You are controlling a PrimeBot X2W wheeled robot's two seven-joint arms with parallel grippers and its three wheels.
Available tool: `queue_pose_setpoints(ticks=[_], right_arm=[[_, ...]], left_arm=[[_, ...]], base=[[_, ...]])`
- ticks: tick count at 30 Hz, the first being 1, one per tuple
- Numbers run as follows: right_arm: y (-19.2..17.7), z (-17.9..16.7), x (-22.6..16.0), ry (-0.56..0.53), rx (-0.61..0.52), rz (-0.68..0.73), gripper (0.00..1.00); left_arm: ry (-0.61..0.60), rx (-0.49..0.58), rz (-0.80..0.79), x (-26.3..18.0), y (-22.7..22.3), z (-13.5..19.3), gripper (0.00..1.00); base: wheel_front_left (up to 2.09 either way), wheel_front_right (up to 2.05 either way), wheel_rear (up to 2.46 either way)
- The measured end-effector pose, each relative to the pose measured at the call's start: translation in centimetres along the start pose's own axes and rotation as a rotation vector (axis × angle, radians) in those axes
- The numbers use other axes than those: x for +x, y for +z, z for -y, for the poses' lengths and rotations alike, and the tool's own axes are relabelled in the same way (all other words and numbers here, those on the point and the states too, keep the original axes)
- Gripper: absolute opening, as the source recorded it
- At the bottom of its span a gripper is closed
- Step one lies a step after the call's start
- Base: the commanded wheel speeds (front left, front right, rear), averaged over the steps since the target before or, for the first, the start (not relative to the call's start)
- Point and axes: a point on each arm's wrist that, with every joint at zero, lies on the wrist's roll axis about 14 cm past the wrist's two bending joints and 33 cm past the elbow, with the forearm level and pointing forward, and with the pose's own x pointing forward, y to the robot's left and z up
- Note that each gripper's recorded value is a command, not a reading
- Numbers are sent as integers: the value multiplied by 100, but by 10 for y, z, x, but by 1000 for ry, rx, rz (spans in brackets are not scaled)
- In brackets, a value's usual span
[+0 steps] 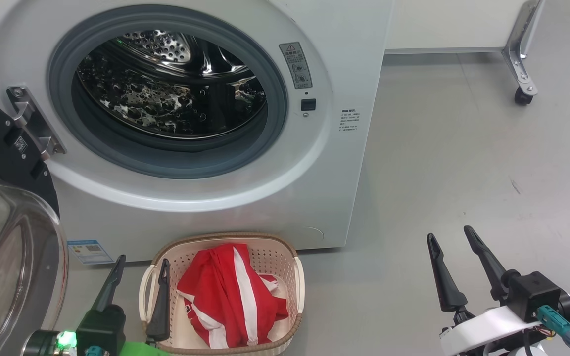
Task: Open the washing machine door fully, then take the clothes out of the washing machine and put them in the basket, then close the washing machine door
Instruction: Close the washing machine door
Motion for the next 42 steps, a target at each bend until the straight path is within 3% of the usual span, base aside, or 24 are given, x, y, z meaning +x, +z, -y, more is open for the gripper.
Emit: queue_pose_setpoints(ticks=[42], right_arm=[[2,-1,-1,3,-5,-4,100]], left_arm=[[4,-14,1,-9,9,3,100]], base=[[-77,77,0]])
